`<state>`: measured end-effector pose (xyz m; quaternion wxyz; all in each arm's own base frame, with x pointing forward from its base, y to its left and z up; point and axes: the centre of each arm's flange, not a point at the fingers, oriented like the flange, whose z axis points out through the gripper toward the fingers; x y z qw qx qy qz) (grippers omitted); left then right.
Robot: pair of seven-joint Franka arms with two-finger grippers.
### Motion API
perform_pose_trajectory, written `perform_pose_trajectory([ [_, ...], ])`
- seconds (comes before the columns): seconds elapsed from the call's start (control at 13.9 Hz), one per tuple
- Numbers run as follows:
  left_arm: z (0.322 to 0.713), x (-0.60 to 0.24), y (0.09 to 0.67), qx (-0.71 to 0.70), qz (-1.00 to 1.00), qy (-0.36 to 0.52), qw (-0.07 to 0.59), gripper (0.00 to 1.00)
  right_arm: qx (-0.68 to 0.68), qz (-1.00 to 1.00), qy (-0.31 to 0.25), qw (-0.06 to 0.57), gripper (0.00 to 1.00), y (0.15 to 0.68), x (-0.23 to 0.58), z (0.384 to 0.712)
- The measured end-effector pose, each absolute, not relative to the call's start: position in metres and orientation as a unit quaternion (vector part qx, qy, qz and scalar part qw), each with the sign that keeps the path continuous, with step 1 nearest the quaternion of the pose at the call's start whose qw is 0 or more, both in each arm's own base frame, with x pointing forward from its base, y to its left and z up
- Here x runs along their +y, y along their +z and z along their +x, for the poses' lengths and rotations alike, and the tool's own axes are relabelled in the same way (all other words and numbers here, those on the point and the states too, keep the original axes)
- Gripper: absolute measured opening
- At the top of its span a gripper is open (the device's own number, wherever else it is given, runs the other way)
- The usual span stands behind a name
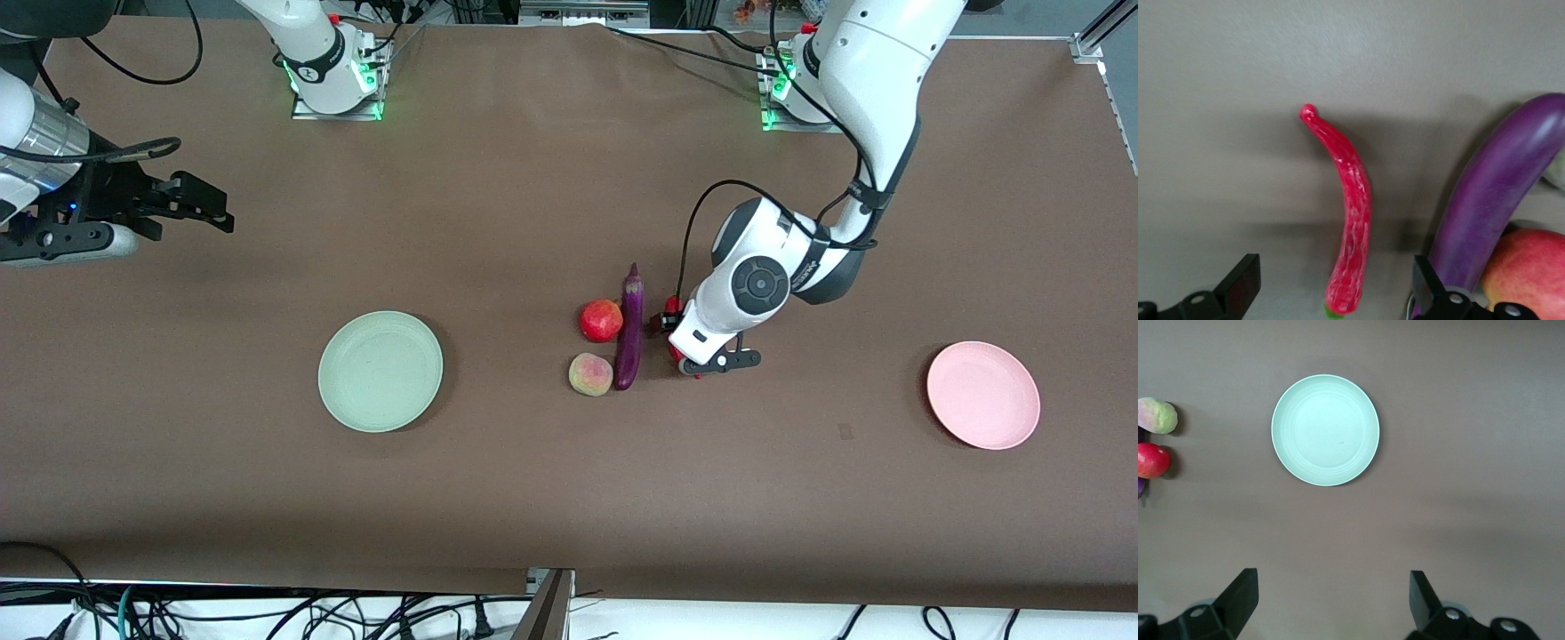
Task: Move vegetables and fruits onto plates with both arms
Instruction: 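Reach the left gripper down and grasp the red chili pepper, then carry the chili to the pink plate while the right gripper reaches the apple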
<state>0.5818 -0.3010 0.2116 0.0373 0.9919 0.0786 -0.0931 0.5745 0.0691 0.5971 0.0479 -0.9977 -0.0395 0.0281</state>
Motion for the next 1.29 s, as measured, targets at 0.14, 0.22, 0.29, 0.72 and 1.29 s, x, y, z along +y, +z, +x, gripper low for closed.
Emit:
perform_pose_trajectory([
  [0.14, 0.579, -0.304, 0.198, 0.072, 0.993, -0.092, 0.033, 0.81, -0.040, -0.998, 0.026, 0.047, 1.00, 0.599, 0.069, 0.575],
  [0.22, 0.578, -0.306, 0.191, 0.069, 0.993, -0.093, 0.030, 0.71, -0.039, -0.998, 0.025, 0.047, 1.00, 0.600, 0.069, 0.575],
  [0.29, 0.576, -0.306, 0.185, 0.066, 0.993, -0.095, 0.027, 0.62, -0.039, -0.998, 0.025, 0.047, 1.00, 0.600, 0.069, 0.575],
  [0.72, 0.575, -0.312, 0.177, 0.062, 0.993, -0.092, 0.028, 0.19, -0.040, -0.998, 0.025, 0.046, 1.00, 0.600, 0.068, 0.575],
  [1.29, 0.608, -0.192, 0.300, -0.033, 0.987, -0.133, -0.085, 0.19, -0.049, -0.995, 0.071, 0.043, 1.00, 0.549, 0.082, 0.591],
])
